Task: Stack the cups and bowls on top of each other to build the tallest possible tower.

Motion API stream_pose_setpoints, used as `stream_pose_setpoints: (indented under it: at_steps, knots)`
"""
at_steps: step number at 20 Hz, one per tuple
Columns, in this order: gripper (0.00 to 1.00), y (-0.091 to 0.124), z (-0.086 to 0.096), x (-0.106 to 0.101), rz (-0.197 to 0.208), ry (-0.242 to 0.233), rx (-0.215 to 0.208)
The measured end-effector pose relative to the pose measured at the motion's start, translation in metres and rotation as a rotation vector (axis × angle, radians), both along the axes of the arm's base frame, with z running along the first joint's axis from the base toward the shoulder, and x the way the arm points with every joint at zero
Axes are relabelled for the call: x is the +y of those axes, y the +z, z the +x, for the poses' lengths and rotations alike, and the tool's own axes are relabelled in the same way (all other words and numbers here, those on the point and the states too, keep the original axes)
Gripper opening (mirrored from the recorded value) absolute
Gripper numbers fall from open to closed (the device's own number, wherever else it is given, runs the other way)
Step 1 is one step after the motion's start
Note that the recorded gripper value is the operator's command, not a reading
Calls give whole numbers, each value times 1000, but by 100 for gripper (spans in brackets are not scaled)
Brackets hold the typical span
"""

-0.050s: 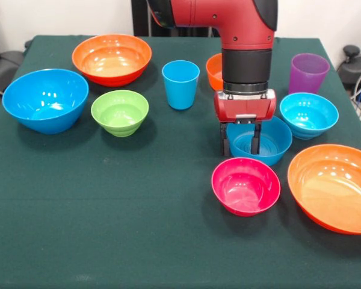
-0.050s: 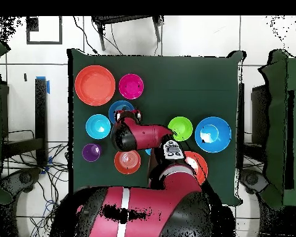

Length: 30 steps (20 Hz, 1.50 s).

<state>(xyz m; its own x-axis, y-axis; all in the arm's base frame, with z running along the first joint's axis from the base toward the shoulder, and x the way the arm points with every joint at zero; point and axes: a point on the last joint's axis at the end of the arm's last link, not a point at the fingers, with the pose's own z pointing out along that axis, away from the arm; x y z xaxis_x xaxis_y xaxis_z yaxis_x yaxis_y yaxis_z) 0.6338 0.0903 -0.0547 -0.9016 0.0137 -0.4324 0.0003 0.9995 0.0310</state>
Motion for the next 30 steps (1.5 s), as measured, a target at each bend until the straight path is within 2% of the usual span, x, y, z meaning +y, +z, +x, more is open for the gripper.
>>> stream_pose_setpoints:
  at_steps: [6, 29, 30]
  knots:
    - [100, -1, -1, 0, 3, -2, 16]
    - [100, -1, 1, -2, 21, -4, 11]
    - [0, -1, 1, -2, 21, -1, 10]
